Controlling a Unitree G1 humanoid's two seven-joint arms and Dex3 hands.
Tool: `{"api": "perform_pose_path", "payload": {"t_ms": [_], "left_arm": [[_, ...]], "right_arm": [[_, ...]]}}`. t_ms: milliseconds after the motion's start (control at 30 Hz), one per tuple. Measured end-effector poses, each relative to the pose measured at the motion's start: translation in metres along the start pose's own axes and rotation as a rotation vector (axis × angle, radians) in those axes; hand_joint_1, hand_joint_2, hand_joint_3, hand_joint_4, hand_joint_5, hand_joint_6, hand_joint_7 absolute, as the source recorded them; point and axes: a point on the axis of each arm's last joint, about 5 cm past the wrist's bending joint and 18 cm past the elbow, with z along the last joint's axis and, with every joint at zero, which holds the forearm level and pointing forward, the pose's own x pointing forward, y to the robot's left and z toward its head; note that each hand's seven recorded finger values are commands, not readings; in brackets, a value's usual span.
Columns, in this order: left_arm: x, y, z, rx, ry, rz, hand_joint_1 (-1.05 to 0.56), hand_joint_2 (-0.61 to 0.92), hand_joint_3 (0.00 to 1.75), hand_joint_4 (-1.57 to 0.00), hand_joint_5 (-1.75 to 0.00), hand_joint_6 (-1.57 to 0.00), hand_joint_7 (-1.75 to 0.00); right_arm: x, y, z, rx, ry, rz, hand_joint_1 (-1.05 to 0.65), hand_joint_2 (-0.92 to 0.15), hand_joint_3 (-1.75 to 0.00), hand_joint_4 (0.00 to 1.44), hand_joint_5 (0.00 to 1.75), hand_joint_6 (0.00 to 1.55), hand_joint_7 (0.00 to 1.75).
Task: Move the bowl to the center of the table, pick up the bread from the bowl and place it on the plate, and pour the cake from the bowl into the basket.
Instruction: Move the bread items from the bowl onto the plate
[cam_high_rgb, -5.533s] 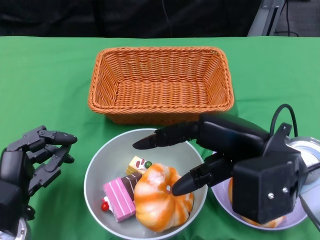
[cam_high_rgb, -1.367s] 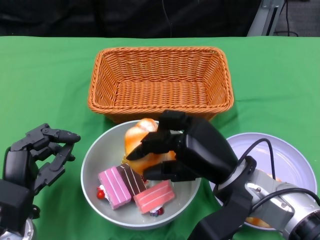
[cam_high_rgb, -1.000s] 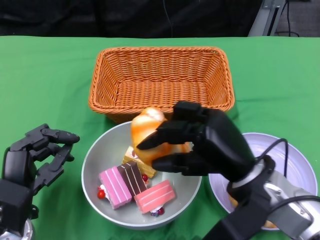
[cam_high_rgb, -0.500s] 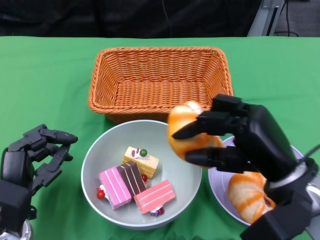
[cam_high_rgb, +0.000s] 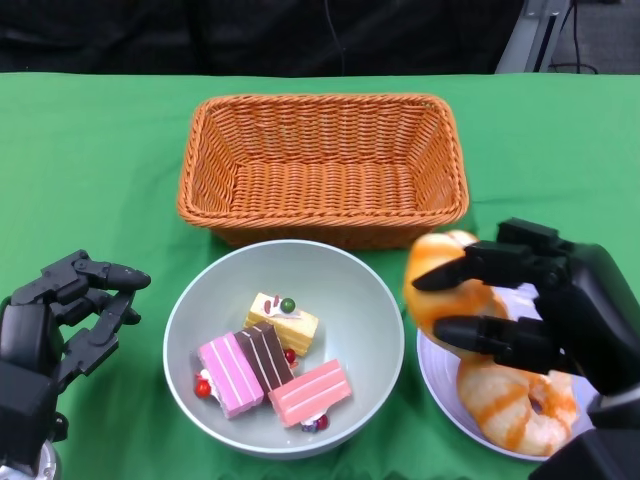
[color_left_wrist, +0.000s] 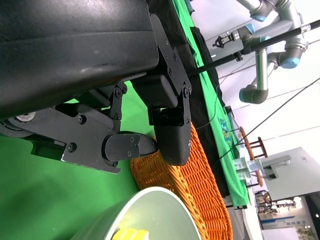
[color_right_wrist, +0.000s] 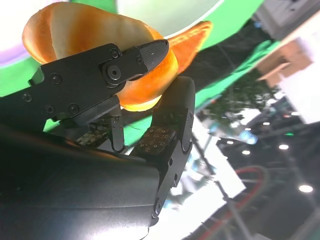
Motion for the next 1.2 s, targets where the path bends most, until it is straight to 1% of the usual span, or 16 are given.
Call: {"api": "perform_pose_path", "payload": {"t_ms": [100,200,233,267,300,400,500,800,967,1067,1200], "left_arm": [[0.000,0.000,0.000,0.000,0.000,0.000,-0.11,0.87,0.44,-0.74,-1.38,-0.90,-0.91],[0.000,0.000,0.000,0.000,0.000,0.000,-0.12,0.88,0.44,-0.75,-1.38,-0.90,-0.91],[0.000,0.000,0.000,-0.001,0.000,0.000,-0.12,0.88,0.44,-0.75,-1.38,-0.90,-0.91],[0.000,0.000,0.000,-0.001,0.000,-0.003,-0.12,0.88,0.44,-0.75,-1.38,-0.90,-0.91],[0.000,0.000,0.000,-0.001,0.000,-0.005,-0.12,0.88,0.44,-0.75,-1.38,-0.90,-0.91],[0.000,0.000,0.000,-0.001,0.000,-0.006,-0.12,0.87,0.43,-0.75,-1.37,-0.90,-0.90],[0.000,0.000,0.000,-0.001,0.000,-0.006,-0.12,0.88,0.43,-0.75,-1.37,-0.90,-0.90],[0.000,0.000,0.000,0.001,0.002,-0.009,-0.11,0.88,0.43,-0.75,-1.36,-0.91,-0.89],[0.000,0.000,0.000,0.001,0.001,-0.009,-0.12,0.88,0.43,-0.75,-1.37,-0.90,-0.89],[0.000,0.001,0.000,0.004,0.001,-0.011,-0.11,0.86,0.45,-0.76,-1.37,-0.91,-0.90],[0.000,0.001,0.000,0.004,0.001,-0.011,-0.11,0.85,0.47,-0.76,-1.38,-0.91,-0.91]], "right_arm": [[-0.007,-0.001,-0.001,0.002,0.040,0.021,0.00,-0.84,-0.09,0.82,1.50,0.96,0.79],[-0.011,-0.003,-0.003,-0.002,0.063,0.015,0.03,-0.83,-0.13,0.82,1.55,0.94,0.84],[-0.012,-0.003,-0.003,-0.003,0.067,0.015,0.03,-0.81,-0.16,0.82,1.54,0.93,0.86],[-0.012,-0.003,-0.004,-0.003,0.071,0.014,0.03,-0.77,-0.25,0.82,1.54,0.92,0.88],[-0.013,-0.003,-0.004,-0.003,0.074,0.014,0.03,-0.73,-0.35,0.83,1.49,0.91,0.88],[-0.016,-0.001,-0.007,0.017,0.105,0.012,0.02,-0.71,-0.41,0.83,1.45,0.90,0.88],[-0.021,0.001,-0.011,0.025,0.142,0.020,0.01,-0.71,-0.39,0.84,1.44,0.89,0.85],[-0.026,0.007,-0.019,0.030,0.201,0.017,0.03,-0.73,-0.34,0.84,1.46,0.91,0.81],[-0.027,0.008,-0.023,0.038,0.227,0.021,0.04,-0.74,-0.32,0.83,1.43,0.91,0.79],[-0.029,0.010,-0.026,0.054,0.253,0.017,0.06,-0.77,-0.29,0.82,1.39,0.91,0.77],[-0.029,0.011,-0.030,0.063,0.304,0.011,0.06,-0.81,-0.23,0.80,1.42,0.92,0.72]]}}
